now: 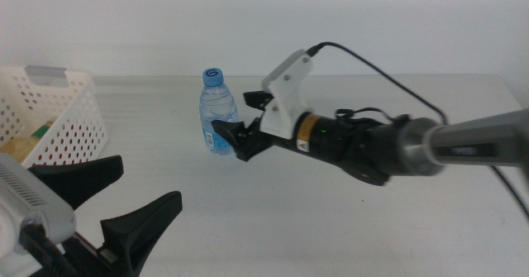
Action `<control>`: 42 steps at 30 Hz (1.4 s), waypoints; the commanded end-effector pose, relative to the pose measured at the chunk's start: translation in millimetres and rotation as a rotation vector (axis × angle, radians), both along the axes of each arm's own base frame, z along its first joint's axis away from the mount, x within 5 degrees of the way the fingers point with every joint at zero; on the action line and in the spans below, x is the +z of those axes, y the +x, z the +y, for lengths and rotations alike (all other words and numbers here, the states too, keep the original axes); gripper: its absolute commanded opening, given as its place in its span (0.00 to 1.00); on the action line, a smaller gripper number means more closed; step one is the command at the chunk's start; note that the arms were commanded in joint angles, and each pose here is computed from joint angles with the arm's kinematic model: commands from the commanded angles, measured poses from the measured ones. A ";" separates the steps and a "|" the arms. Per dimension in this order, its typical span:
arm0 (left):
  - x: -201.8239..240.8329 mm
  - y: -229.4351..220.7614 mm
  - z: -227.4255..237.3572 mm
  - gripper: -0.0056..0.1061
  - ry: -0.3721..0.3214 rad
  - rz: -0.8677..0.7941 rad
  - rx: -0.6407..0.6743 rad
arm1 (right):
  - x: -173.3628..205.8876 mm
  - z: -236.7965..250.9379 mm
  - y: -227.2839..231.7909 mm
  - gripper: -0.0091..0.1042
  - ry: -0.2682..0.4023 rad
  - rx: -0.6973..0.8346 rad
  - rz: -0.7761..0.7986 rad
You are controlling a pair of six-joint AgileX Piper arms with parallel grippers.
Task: Use arms to grab the bottles and put them into the dustbin to the left of the table.
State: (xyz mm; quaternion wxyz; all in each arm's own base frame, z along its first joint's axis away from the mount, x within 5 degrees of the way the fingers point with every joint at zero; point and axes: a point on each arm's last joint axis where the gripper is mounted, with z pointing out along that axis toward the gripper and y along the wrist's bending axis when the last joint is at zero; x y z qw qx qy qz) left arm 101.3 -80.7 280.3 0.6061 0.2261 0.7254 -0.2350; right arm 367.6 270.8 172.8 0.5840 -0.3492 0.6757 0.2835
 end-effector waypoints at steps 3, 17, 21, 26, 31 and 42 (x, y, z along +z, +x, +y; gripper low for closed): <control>16.5 1.1 -0.2 0.86 -0.085 -0.068 0.010 | 55.9 -25.6 -21.0 0.73 0.088 -0.003 -0.101; 16.5 1.1 -0.2 0.86 -0.085 -0.068 0.010 | 115.8 -97.1 -124.3 0.73 0.126 -0.043 -0.082; 16.5 1.1 -0.2 0.86 -0.085 -0.068 0.010 | 114.3 -110.2 -146.5 0.73 0.124 -0.053 -0.036; 16.5 1.1 -0.2 0.86 -0.085 -0.068 0.010 | 107.2 -128.2 -169.1 0.73 0.155 -0.116 0.016; 16.5 1.1 -0.2 0.86 -0.085 -0.068 0.010 | 101.8 -148.5 -184.9 0.73 0.128 -0.232 0.033; 16.5 1.1 -0.2 0.86 -0.085 -0.068 0.010 | 115.5 -171.0 -211.0 0.69 0.003 -0.359 -0.002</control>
